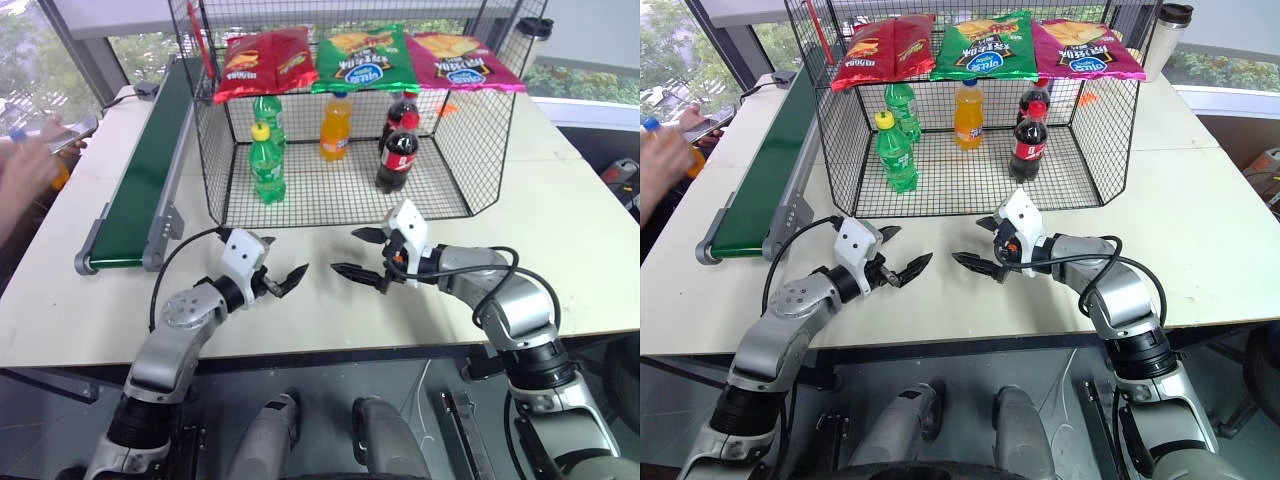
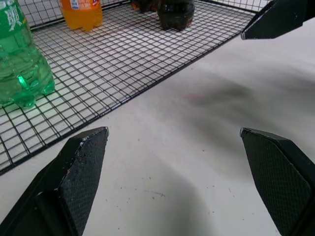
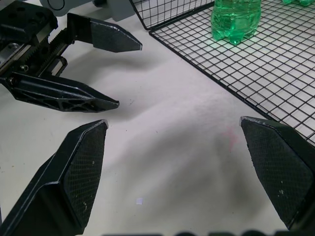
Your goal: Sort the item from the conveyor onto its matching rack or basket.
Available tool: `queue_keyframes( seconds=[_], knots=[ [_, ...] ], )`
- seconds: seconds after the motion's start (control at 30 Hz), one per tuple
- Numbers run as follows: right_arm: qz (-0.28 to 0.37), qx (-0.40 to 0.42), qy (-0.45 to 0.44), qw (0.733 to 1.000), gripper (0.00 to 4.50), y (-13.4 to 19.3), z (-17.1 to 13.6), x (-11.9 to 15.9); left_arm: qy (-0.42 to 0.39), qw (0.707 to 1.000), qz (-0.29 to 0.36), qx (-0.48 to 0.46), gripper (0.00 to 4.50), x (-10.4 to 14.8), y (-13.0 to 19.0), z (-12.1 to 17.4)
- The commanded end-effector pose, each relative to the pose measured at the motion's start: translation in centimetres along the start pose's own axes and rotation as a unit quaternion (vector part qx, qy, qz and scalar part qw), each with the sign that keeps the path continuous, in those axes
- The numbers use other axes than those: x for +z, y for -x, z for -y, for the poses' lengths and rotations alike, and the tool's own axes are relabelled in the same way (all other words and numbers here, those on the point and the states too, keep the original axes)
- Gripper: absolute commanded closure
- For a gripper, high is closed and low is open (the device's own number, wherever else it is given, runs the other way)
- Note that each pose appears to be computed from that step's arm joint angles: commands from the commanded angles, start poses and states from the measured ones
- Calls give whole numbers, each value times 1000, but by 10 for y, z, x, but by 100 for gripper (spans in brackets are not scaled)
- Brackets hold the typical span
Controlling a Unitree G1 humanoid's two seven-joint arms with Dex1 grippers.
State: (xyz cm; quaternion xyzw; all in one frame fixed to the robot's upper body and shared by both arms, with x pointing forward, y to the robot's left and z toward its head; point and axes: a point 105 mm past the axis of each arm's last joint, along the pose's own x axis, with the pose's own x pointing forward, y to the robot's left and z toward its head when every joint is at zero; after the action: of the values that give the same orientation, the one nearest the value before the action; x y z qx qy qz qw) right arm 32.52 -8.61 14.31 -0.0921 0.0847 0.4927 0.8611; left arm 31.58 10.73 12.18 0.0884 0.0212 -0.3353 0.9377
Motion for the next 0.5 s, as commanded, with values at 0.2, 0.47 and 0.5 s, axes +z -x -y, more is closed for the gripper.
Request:
queue_keyframes(
  seconds=[0.2, 0.47, 0.5],
  knots=[
    [26, 1, 20, 999, 6, 3, -2, 16, -22, 1000, 17, -6, 0, 11, -3, 5],
    [27, -2, 20, 999, 6, 4, -1, 16, -23, 1000, 18, -7, 0, 12, -5, 4],
    [27, -2, 20, 999, 6, 4, -1, 16, -23, 1000, 18, -8, 0, 12, -5, 4]
  ],
)
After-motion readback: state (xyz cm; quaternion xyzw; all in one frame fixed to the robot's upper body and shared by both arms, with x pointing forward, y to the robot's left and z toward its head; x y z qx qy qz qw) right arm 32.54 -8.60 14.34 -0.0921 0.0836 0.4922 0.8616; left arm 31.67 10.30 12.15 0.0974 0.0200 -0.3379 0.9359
